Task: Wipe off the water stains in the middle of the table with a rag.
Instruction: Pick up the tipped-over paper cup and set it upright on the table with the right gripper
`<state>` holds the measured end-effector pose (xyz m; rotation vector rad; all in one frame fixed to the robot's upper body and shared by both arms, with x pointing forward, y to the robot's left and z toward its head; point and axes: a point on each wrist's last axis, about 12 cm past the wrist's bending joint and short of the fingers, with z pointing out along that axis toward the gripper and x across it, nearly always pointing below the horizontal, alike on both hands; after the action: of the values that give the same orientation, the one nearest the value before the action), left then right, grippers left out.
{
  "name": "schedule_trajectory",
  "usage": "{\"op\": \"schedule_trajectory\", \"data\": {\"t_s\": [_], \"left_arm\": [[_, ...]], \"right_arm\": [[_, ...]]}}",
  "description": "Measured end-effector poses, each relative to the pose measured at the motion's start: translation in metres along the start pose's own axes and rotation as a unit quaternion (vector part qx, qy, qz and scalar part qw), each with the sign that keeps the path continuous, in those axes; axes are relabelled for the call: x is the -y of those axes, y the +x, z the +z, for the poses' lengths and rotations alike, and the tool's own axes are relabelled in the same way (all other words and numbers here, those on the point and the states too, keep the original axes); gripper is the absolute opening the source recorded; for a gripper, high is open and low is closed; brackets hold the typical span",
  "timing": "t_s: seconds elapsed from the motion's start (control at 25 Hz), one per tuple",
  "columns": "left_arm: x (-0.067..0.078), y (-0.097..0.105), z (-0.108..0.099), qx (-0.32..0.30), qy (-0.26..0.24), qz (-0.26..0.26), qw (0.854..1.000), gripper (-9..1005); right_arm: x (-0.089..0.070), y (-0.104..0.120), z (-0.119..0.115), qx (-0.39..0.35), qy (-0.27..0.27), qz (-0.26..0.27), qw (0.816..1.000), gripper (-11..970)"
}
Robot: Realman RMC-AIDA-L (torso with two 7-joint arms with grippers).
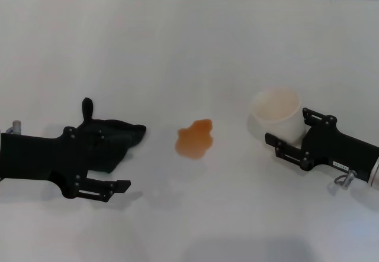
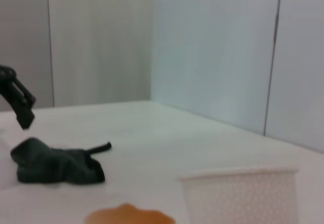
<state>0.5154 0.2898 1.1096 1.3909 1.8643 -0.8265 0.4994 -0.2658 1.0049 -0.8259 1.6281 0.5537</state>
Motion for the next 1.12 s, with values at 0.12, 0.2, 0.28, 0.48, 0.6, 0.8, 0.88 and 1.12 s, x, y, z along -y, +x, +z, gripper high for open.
{"op": "schedule_trajectory", "data": {"t_s": [0.12, 0.2, 0.28, 0.48, 0.6, 0.8, 0.88, 1.12], "left_arm": [[0.0, 0.0, 0.0, 0.001, 0.0, -0.001, 1.0, 843], [0.001, 0.001, 0.0, 0.002, -0.001, -0.002, 1.0, 843], [0.001, 0.001, -0.001, 0.002, -0.001, -0.003, 1.0, 843], [0.001, 0.001, -0.001, 0.002, 0.0, -0.003, 1.0, 842], [0.001, 0.001, -0.001, 0.002, 0.0, -0.002, 1.0, 842], [0.001, 0.001, -0.001, 0.002, 0.0, -0.003, 1.0, 842], [0.001, 0.002, -0.001, 0.002, 0.0, -0.002, 1.0, 842], [0.001, 0.002, -0.002, 0.001, 0.0, -0.001, 1.0, 842]], "right_arm": [[0.001, 0.003, 0.0, -0.012, 0.002, -0.003, 1.0, 666], [0.001, 0.003, 0.0, -0.013, 0.002, -0.006, 1.0, 676], [0.0, 0.003, -0.001, -0.01, 0.002, -0.009, 1.0, 685], [0.0, 0.004, -0.004, -0.011, 0.003, -0.009, 1.0, 708], [-0.001, 0.006, -0.007, -0.015, 0.006, -0.008, 1.0, 722], [-0.001, 0.007, -0.009, -0.013, 0.007, -0.008, 1.0, 745], [-0.001, 0.008, -0.011, -0.013, 0.008, -0.007, 1.0, 788], [0.0, 0.007, -0.014, -0.009, 0.011, -0.006, 1.0, 874]]}}
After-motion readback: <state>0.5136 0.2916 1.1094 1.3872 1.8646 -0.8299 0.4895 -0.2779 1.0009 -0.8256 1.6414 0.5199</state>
